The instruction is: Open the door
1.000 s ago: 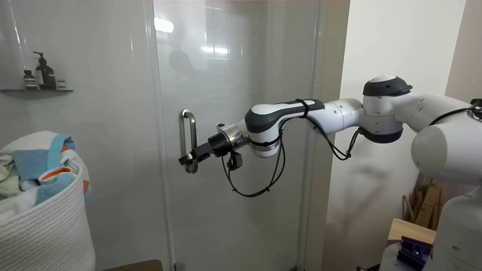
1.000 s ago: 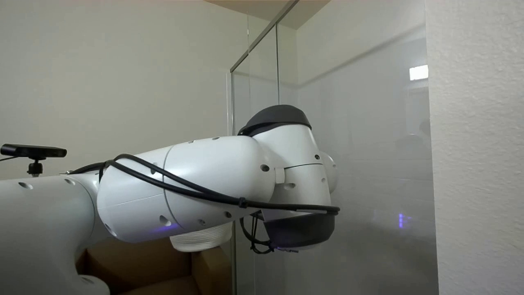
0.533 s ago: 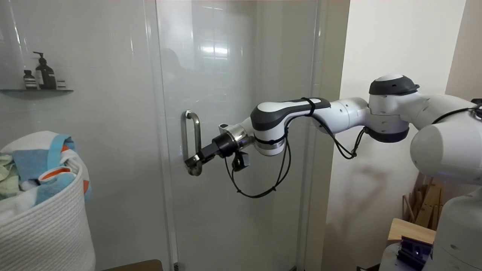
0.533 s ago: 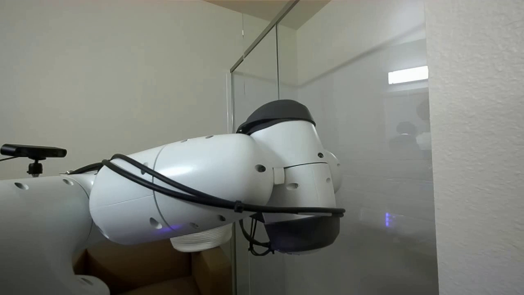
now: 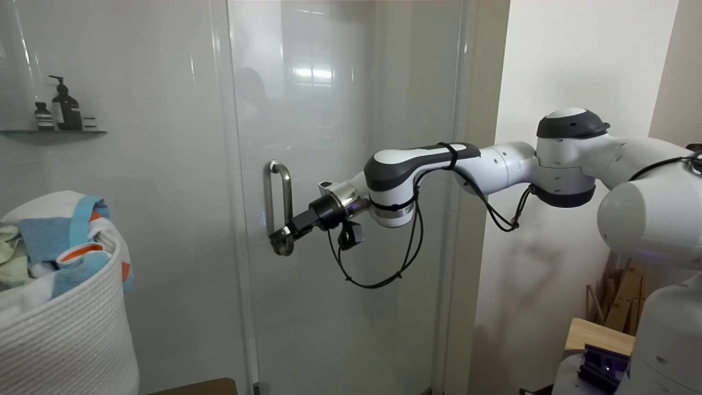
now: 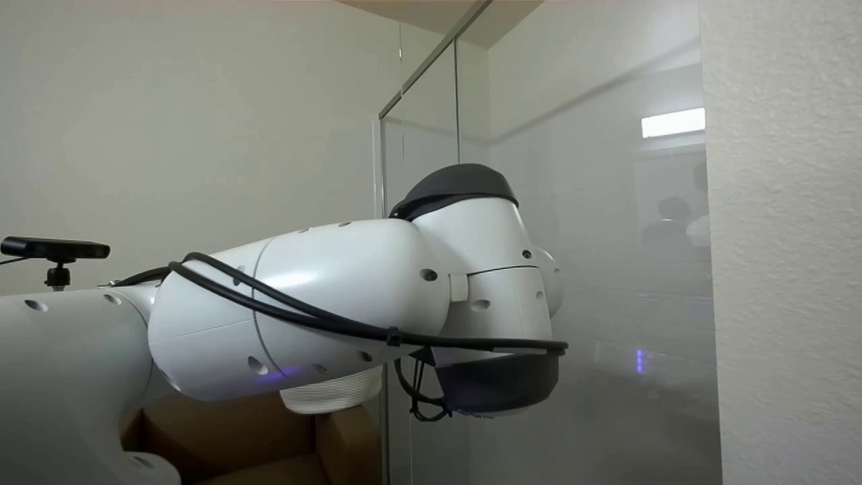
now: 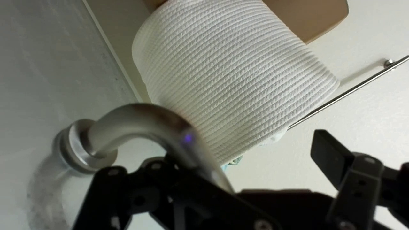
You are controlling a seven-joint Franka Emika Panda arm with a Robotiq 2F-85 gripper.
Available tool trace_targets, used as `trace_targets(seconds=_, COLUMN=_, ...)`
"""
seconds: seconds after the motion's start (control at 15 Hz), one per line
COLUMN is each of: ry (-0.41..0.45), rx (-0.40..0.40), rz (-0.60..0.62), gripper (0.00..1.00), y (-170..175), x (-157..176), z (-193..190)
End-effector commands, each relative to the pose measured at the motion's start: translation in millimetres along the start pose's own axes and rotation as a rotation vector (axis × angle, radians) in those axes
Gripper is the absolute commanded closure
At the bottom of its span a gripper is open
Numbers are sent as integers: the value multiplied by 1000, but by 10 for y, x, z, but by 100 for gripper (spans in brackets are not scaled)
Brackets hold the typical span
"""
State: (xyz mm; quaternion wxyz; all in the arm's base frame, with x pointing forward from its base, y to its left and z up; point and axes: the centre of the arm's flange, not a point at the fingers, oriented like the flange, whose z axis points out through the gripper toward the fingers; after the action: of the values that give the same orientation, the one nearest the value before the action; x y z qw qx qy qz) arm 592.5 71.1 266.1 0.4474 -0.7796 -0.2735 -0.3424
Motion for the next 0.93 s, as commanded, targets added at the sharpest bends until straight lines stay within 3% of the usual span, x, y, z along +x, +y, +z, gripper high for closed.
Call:
trace_targets(seconds=0.0, ry=-86, rx=-6, rz=18, gripper=0, y=-178, x=57, z=71)
trace_targets(seconds=0.53, ry=-299, rx=-152, rz=41, gripper=0, y=-520, x=230, z=228)
trace_targets(seconds=0.87, ry=-365, rx=-177, rz=70, gripper=0, y=-561, x=136, z=169)
